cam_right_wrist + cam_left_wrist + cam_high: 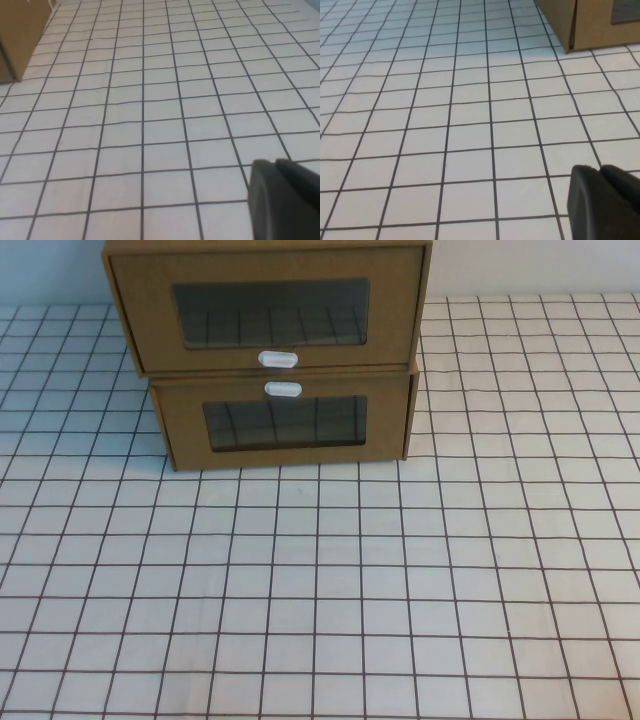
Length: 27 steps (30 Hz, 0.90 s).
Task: Open the shoe box
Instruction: 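Pull the top drawer of the cardboard box fully open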
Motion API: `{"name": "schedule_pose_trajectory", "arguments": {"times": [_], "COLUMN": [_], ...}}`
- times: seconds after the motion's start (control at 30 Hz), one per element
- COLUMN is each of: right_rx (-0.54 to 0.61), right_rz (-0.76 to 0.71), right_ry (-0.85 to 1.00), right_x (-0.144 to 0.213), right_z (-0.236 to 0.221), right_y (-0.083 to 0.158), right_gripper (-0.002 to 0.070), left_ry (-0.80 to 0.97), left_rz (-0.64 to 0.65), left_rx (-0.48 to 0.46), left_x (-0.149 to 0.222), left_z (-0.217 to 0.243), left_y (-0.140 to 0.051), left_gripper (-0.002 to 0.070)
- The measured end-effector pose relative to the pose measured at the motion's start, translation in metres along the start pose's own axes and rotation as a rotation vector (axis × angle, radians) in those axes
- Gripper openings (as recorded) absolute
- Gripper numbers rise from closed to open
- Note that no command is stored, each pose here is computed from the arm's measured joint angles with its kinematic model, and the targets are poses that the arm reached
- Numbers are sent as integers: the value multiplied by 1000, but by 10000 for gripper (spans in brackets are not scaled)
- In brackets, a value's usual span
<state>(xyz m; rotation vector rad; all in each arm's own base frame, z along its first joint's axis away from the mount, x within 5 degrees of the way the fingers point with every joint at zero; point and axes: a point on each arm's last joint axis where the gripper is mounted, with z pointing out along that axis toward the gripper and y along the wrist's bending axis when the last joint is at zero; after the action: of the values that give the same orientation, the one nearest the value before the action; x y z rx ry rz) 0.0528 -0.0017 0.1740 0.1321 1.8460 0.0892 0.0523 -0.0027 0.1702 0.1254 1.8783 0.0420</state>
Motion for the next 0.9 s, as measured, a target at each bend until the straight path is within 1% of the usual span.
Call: {"name": "schedule_pose_trajectory", "arguments": {"times": [0.13, 0.2, 0.27, 0.4, 0.5, 0.63, 0.73, 0.83, 0.9], "right_rx": [0, 0, 0, 0, 0, 0, 0, 0, 0], "right_rz": [0, 0, 0, 0, 0, 0, 0, 0, 0], "right_ry": [2, 2, 2, 2, 2, 2, 2, 2, 2], "right_x": [0, 0, 0, 0, 0, 0, 0, 0, 0], "right_z": [0, 0, 0, 0, 0, 0, 0, 0, 0], "right_y": [0, 0, 0, 0, 0, 0, 0, 0, 0], "right_gripper": [-13, -13, -13, -13, -13, -13, -13, -14, -13], "left_ry": [-6, -31, -81, -196, -249, -289, -279, -241, -179], "left_rz": [-2, -44, -153, -460, -630, -691, -697, -661, -599], "left_rx": [0, 8, 30, 82, 106, 107, 120, 161, 179], "left_x": [-1, -3, -8, -19, -24, -27, -29, -47, -66], "left_z": [0, 0, 0, -2, -3, -4, -5, -14, -17], "left_y": [0, -1, -2, -3, -2, 0, -1, -4, -6], "left_gripper": [-2, -2, -2, -2, -2, -2, -2, -2, -2]}}
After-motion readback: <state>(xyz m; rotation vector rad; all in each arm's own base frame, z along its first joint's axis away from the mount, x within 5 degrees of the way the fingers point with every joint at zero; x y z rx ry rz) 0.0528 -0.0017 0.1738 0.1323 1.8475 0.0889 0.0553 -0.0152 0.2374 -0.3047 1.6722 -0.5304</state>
